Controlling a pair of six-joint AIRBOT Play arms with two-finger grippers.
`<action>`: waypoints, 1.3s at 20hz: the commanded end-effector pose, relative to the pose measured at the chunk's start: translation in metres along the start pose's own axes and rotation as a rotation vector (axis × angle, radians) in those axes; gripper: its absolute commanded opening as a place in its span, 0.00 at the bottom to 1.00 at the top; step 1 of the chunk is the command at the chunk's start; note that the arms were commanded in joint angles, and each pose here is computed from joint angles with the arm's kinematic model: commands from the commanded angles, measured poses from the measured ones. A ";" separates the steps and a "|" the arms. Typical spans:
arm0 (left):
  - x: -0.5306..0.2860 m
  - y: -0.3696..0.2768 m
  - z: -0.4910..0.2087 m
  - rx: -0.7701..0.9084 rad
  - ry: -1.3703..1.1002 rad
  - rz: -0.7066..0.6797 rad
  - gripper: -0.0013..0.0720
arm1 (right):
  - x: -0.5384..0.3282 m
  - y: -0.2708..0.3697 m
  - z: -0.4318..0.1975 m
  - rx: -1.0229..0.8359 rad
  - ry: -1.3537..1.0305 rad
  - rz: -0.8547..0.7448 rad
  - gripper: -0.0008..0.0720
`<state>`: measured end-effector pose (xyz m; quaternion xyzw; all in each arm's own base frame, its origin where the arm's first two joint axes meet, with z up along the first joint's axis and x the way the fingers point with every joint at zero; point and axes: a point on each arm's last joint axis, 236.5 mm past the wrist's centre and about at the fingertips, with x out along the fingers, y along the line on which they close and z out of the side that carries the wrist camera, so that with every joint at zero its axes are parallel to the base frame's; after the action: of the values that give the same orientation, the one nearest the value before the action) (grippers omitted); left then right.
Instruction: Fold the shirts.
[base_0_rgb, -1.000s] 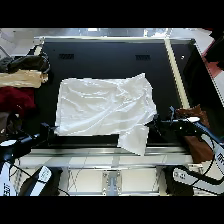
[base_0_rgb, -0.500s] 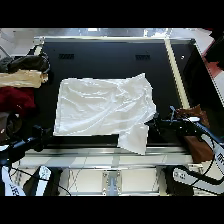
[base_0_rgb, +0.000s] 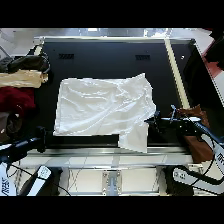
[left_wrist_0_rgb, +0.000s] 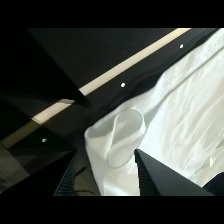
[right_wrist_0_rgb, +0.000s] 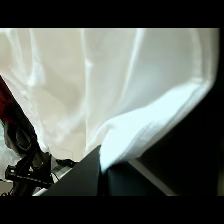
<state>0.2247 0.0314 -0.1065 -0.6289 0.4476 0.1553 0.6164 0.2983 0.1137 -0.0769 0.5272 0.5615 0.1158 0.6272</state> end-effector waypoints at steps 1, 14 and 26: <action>0.007 0.007 0.010 0.003 -0.032 0.032 0.57 | 0.000 0.001 0.001 0.001 -0.003 0.003 0.04; 0.006 -0.044 0.027 0.117 -0.112 -0.043 0.04 | -0.012 0.022 0.002 -0.065 -0.039 0.033 0.04; -0.291 -0.379 -0.070 1.058 -0.532 -0.749 0.04 | -0.250 0.306 -0.097 -1.029 -0.714 0.262 0.03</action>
<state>0.3489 0.0502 0.2553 -0.3986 0.1208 -0.0913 0.9045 0.3148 0.1069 0.1973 0.3290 0.2704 0.2568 0.8676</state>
